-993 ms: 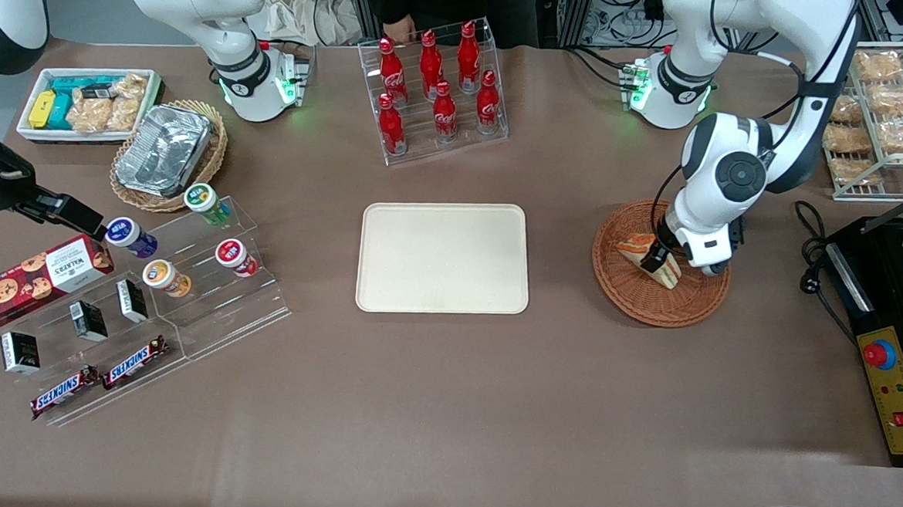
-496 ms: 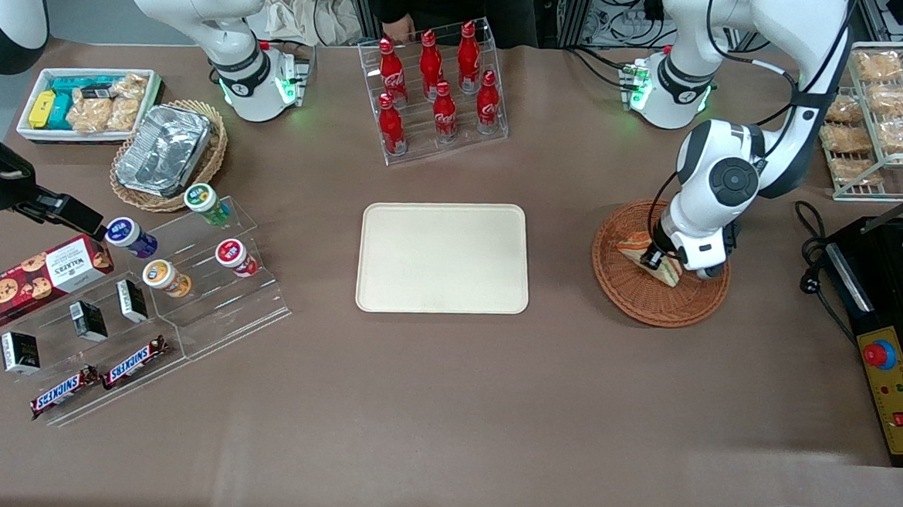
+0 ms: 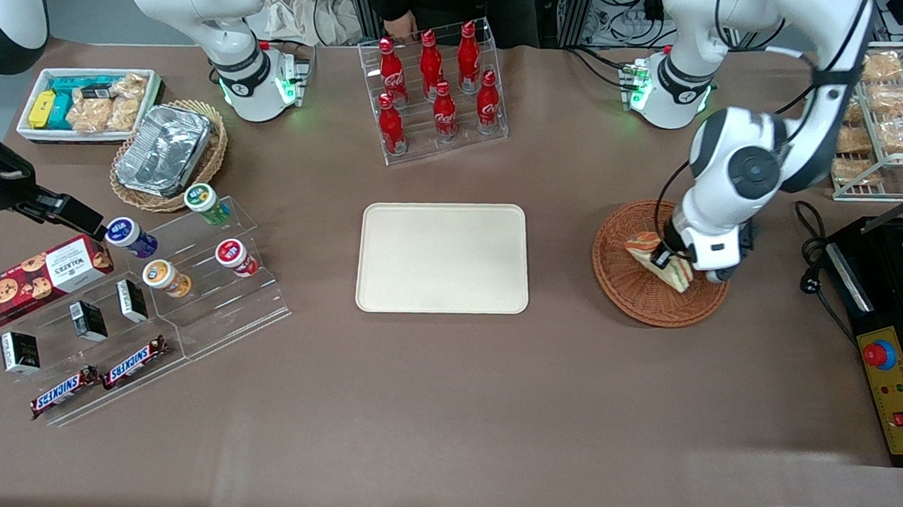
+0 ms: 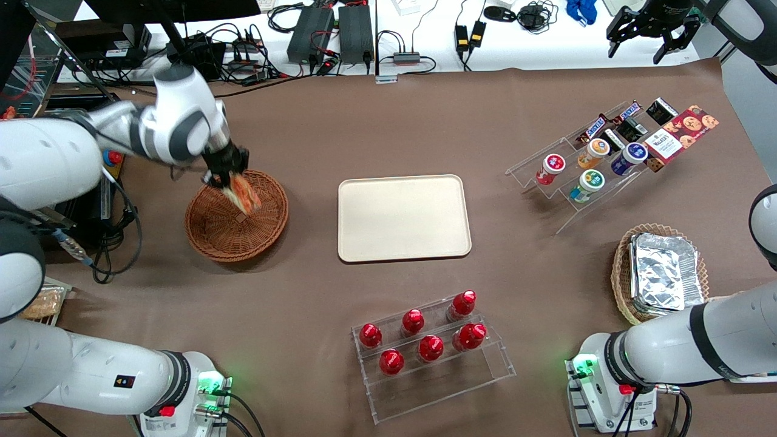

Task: Place sandwich from basket to tray
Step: 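Lower the left gripper and grasp the wrapped sandwich upright, then lift the sandwich out of the basket and carry it toward the tray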

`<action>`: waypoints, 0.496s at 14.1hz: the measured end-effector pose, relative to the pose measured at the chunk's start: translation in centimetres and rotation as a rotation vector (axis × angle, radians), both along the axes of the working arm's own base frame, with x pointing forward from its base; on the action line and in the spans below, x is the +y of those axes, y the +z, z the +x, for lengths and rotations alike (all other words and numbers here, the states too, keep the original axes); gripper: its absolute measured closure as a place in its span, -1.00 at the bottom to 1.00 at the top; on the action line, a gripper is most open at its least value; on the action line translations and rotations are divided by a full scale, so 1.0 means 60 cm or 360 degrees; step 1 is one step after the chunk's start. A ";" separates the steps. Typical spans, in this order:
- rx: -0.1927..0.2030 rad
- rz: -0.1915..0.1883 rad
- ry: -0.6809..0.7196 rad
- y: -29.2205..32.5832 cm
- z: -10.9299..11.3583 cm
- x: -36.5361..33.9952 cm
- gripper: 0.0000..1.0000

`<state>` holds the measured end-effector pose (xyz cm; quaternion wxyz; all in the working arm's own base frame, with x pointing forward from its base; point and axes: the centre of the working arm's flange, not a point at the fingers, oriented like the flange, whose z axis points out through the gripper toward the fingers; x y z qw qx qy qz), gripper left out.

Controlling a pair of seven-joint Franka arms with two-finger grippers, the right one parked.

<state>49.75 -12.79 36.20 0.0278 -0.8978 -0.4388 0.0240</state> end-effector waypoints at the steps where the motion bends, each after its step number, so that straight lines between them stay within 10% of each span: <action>1: 0.0001 0.0000 -0.0047 0.056 0.014 -0.010 0.60; 7: -0.0111 -0.0044 -0.0583 0.224 0.034 -0.112 0.60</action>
